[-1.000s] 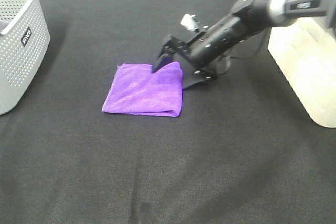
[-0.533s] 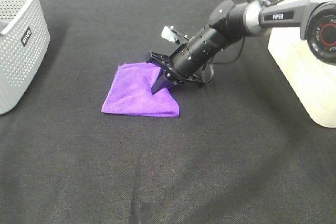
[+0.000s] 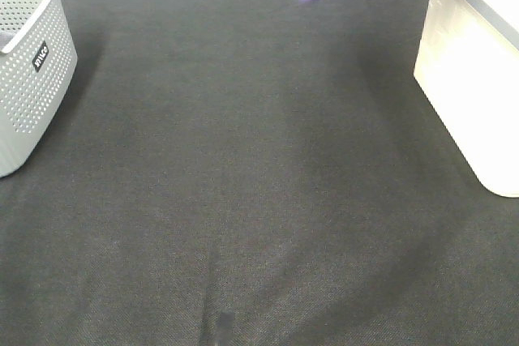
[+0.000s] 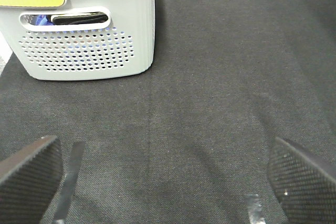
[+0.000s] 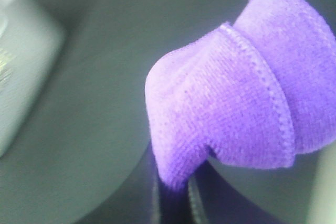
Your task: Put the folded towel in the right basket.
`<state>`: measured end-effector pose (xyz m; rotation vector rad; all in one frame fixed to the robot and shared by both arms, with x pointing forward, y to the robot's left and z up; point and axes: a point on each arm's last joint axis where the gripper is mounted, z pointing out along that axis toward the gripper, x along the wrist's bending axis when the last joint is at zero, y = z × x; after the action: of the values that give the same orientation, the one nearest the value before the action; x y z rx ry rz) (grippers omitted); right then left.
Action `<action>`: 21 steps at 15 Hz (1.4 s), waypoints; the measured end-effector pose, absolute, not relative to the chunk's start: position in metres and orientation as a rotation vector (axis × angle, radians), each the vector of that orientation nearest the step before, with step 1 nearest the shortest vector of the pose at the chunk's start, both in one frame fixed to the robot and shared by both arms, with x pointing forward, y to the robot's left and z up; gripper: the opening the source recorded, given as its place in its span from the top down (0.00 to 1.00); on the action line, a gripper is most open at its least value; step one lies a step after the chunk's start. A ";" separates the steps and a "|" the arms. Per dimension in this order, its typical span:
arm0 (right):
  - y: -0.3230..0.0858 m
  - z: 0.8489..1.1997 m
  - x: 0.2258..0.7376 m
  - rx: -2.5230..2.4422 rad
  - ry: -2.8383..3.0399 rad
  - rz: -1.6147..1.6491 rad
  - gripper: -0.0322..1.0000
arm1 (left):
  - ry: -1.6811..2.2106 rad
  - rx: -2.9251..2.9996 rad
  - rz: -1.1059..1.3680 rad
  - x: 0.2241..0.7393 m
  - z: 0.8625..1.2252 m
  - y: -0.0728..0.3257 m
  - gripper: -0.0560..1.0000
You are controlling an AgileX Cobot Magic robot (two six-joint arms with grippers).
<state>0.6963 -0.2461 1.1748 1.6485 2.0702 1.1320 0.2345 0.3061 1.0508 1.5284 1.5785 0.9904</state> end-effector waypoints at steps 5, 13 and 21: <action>-0.379 1.189 0.681 1.791 1.737 0.797 0.80 | 1.578 1.528 0.990 0.234 1.051 0.306 0.01; -0.386 1.140 0.707 1.920 1.764 0.716 0.02 | 1.578 1.528 0.990 0.234 1.051 0.306 0.01; -0.258 1.193 0.657 1.734 1.955 0.841 0.02 | 1.578 1.528 0.990 0.234 1.051 0.306 0.01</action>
<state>0.6568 -0.2578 1.1932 1.7341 1.9546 0.8406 0.2345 0.3061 1.0508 1.5284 1.5785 0.9904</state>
